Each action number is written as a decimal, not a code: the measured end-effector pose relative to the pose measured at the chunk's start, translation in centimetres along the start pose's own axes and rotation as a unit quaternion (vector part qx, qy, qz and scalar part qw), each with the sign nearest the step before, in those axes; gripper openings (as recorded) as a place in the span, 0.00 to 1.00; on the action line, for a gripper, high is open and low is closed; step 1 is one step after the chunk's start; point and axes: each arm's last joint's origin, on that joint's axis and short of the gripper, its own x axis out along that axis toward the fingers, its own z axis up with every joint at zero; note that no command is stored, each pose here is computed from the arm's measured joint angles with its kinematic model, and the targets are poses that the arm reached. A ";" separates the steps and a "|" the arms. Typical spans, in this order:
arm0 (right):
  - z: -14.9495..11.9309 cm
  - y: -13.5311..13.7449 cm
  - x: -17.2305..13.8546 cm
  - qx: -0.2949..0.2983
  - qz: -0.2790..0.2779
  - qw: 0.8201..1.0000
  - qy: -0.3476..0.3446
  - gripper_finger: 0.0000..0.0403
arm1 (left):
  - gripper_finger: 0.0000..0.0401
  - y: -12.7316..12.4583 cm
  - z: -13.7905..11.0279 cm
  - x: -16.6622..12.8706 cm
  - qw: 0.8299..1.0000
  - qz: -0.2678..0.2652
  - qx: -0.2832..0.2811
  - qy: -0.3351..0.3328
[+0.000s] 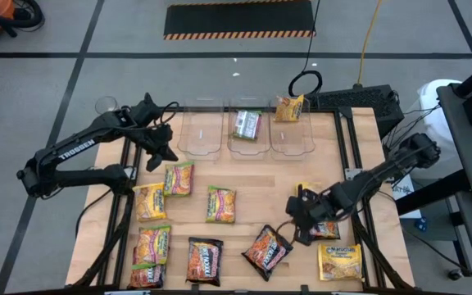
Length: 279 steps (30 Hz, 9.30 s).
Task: Sort Maruchan noodles
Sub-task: Put the yellow noodle pack into the right transparent bin
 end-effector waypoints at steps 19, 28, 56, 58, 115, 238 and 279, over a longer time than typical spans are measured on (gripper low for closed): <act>-3.4 -0.4 0.9 0.056 -0.091 0.982 0.158 0.00 | 0.02 0.0 0.0 0.0 1.000 -0.002 0.000 0.002; -2.6 1.0 1.3 0.081 -0.020 0.991 0.108 0.00 | 0.02 -0.1 0.0 0.0 1.000 -0.003 0.010 0.003; -1.9 1.0 3.6 0.009 -0.066 0.996 0.065 0.28 | 0.02 -0.3 -0.8 0.0 0.999 -0.015 0.039 0.035; -1.9 1.0 4.0 0.000 -0.071 0.995 0.070 0.28 | 0.02 -0.4 -0.8 0.0 0.998 -0.016 0.037 0.037; -1.0 -2.3 0.6 -0.129 -0.076 0.979 0.136 0.18 | 0.02 -0.4 -1.0 0.0 0.999 -0.017 0.014 0.044; -2.6 -8.5 3.2 0.008 -0.022 0.997 -0.078 0.00 | 0.02 -0.4 -1.0 0.0 0.999 -0.015 -0.022 0.043; 0.6 -9.6 -5.7 -0.025 -0.169 0.917 -0.361 0.00 | 0.02 -0.4 -0.9 0.0 0.999 -0.015 -0.022 0.042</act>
